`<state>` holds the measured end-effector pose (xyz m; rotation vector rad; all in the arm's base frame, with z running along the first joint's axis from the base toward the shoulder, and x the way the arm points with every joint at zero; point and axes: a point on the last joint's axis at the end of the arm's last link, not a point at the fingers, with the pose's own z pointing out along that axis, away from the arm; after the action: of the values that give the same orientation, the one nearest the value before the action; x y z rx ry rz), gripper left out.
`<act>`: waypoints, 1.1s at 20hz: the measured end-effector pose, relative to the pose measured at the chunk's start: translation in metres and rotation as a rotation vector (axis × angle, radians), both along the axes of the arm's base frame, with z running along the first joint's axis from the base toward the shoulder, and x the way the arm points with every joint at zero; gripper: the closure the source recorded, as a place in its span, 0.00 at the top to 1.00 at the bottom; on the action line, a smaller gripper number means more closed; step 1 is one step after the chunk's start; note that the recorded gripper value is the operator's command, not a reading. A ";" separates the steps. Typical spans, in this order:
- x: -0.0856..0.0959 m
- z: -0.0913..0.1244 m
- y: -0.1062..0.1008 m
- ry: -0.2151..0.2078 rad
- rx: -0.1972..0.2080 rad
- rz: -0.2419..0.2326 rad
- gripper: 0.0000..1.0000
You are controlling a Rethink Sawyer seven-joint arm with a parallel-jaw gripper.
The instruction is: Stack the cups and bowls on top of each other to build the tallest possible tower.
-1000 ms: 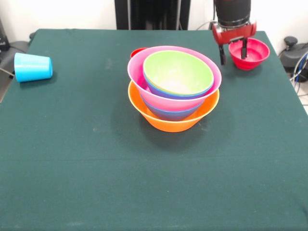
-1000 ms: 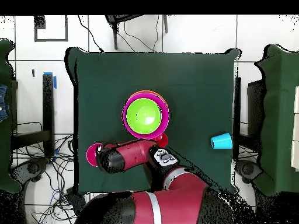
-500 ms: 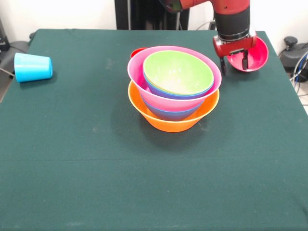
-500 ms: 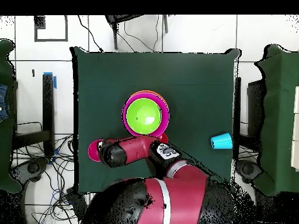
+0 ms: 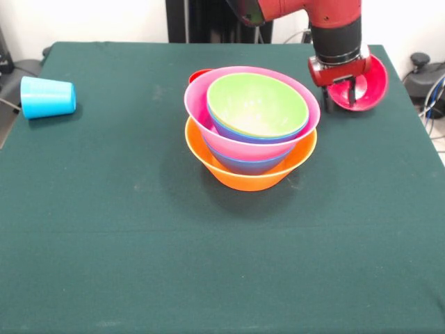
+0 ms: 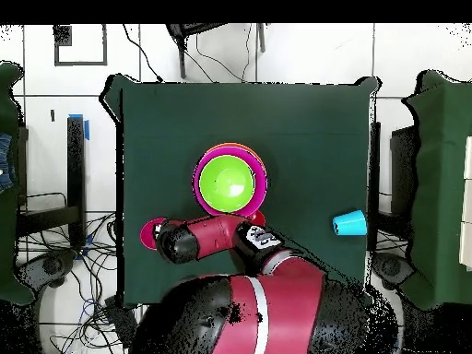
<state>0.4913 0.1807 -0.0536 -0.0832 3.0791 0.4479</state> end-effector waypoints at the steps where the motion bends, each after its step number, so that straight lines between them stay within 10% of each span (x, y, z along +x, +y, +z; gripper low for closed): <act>1: 0.000 0.000 0.000 0.000 0.000 0.000 0.00; 22: 0.010 0.010 0.012 -0.034 0.003 0.022 0.00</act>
<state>0.5017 0.1931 -0.0438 -0.1233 3.0466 0.4470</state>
